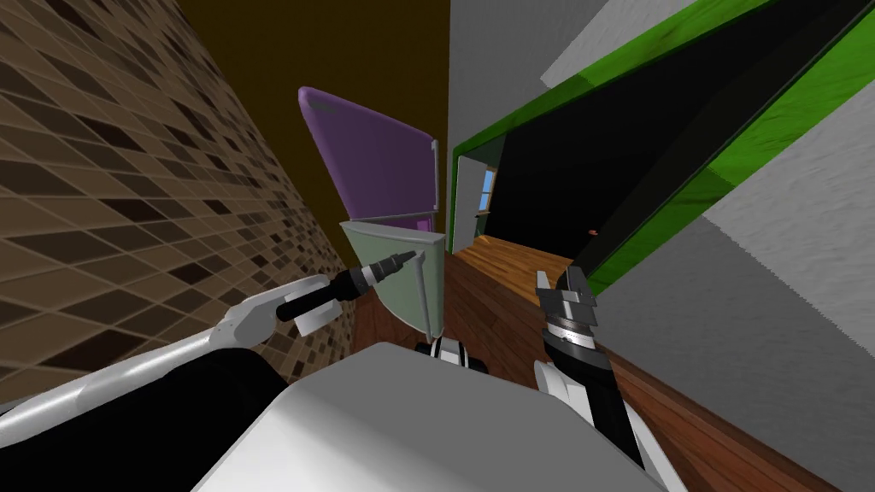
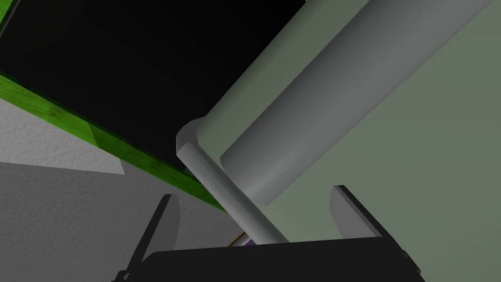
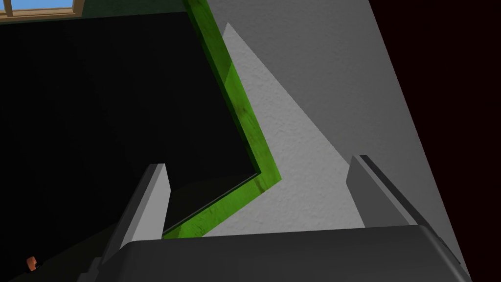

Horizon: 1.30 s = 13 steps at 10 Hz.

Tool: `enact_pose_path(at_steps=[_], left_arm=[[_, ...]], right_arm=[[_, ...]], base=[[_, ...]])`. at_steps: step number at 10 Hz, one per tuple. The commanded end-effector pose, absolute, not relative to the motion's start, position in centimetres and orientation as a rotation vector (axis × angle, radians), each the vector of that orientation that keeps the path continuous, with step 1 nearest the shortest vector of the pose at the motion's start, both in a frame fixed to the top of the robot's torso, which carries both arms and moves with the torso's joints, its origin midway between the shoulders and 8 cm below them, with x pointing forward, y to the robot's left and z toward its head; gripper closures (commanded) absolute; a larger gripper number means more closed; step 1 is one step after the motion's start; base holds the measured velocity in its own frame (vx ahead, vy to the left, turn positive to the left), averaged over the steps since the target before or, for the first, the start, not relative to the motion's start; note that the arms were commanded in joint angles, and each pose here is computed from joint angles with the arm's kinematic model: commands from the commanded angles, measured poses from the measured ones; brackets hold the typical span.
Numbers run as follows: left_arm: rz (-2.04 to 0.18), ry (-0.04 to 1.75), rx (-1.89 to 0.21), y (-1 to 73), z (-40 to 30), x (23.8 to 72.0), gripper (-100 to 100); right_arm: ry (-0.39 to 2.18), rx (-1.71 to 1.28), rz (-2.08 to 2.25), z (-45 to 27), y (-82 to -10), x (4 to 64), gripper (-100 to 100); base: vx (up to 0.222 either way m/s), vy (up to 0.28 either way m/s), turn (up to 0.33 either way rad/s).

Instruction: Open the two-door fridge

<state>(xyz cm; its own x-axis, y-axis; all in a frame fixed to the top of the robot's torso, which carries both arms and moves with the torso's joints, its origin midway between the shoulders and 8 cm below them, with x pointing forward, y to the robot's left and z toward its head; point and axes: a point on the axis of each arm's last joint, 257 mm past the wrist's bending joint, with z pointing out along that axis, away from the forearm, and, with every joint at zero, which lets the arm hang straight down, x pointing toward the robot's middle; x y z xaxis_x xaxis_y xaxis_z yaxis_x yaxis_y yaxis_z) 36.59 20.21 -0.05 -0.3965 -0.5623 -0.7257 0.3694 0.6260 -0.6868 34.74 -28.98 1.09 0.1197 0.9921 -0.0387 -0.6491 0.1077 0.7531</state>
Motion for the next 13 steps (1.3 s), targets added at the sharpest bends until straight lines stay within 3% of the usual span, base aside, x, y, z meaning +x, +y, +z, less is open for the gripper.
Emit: enact_pose_path(at_steps=[1, 7, 8, 13], left_arm=[[-1.022, 1.71, -0.147, 20.0, 1.4, 36.8, -100], [-1.044, 1.72, -0.114, 19.0, 3.8, 36.7, -100], [-1.046, 1.72, -0.115, 18.9, 3.9, 36.6, 0], [-1.046, 1.72, -0.115, 18.9, 3.9, 36.6, 0]], right_arm=[[0.644, 0.667, 1.339, 1.1, -29.0, 34.7, 0], [0.644, 0.667, 1.339, 1.1, -29.0, 34.7, 0], [0.644, 0.667, 1.339, 1.1, -29.0, 34.7, 0], [0.644, 0.667, 1.339, 1.1, -29.0, 34.7, 0]], base=[[0.057, -0.051, 0.063], [0.018, -0.015, 0.06], [0.0, 0.0, 0.0], [0.0, 0.0, 0.0]])
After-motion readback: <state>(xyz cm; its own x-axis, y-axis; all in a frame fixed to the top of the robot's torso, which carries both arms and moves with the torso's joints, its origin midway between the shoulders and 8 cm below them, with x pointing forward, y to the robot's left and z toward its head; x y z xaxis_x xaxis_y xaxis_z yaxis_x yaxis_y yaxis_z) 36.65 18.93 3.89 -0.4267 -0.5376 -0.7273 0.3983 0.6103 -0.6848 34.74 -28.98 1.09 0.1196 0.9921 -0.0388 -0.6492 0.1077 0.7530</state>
